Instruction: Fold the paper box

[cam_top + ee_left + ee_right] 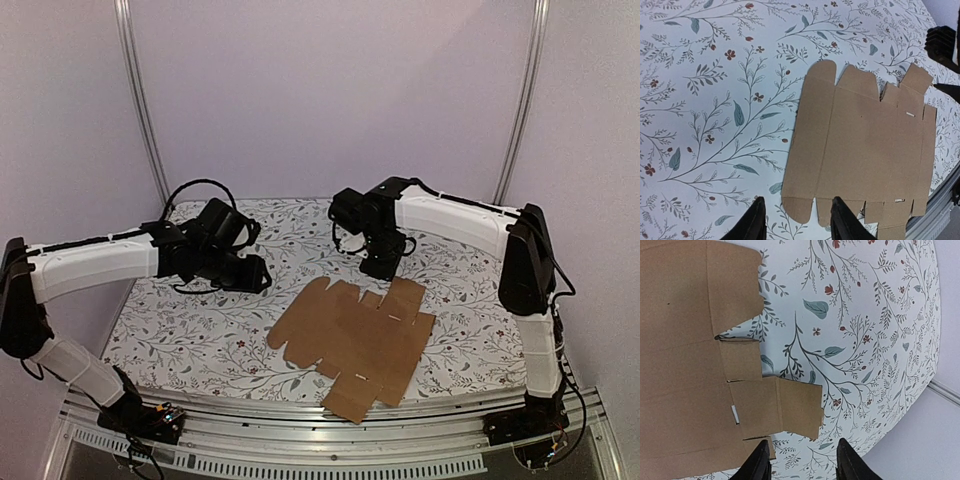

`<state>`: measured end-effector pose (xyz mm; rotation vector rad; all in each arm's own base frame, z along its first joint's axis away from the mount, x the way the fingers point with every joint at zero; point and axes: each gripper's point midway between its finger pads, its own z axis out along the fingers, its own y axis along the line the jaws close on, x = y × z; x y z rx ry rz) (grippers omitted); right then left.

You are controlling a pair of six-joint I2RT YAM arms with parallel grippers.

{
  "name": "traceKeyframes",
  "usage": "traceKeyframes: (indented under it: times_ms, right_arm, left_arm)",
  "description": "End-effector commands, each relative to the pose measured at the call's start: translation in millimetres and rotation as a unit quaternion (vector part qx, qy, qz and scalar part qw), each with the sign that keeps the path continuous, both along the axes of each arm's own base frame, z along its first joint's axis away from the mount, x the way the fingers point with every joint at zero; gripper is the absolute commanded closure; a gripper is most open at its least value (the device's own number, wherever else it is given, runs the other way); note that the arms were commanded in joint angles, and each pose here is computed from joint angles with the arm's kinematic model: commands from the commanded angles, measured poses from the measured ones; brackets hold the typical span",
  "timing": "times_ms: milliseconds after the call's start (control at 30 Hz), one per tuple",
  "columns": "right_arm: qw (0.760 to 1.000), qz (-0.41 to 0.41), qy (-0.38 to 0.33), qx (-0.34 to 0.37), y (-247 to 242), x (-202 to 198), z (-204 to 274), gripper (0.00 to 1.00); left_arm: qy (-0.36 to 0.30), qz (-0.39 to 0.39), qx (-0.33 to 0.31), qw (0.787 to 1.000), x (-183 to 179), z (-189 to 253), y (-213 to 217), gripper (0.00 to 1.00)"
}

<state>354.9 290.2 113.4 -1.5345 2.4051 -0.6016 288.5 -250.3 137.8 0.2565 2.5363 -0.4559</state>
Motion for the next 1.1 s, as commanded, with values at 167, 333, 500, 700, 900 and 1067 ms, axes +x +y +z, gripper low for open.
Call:
traceKeyframes:
  times_ms: [167, 333, 500, 700, 900, 1067]
  right_arm:
    - [0.988, -0.073, -0.051, 0.124, -12.5, -24.5, 59.0, 0.48]
    - [0.969, -0.15, -0.079, 0.179, -39.3, -44.2, 65.6, 0.45]
    - [0.935, -0.231, -0.073, 0.26, -63.7, -75.4, 50.0, 0.37]
    - [0.875, -0.309, -0.052, 0.369, -89.9, -112.5, 36.2, 0.26]
    - [0.829, -0.364, 0.04, 0.423, -93.0, -157.6, 5.3, 0.19]
    - [0.792, -0.403, 0.119, 0.443, -82.0, -183.3, -23.2, 0.19]
  left_arm:
    - [-0.01, -0.029, 0.003, 1.0, 11.8, 3.7, -21.7, 0.56]
    - [-0.006, -0.04, 0.003, 0.999, 16.8, 0.9, -32.7, 0.55]
    - [0.003, -0.056, 0.011, 0.998, 18.6, -11.0, -43.9, 0.6]
    - [0.022, -0.079, 0.022, 0.996, 21.9, -32.4, -63.0, 0.75]
    - [0.047, -0.086, 0.035, 0.995, 27.0, -62.4, -76.0, 0.96]
    - [0.062, -0.085, 0.037, 0.994, 29.9, -82.8, -82.5, 1.0]
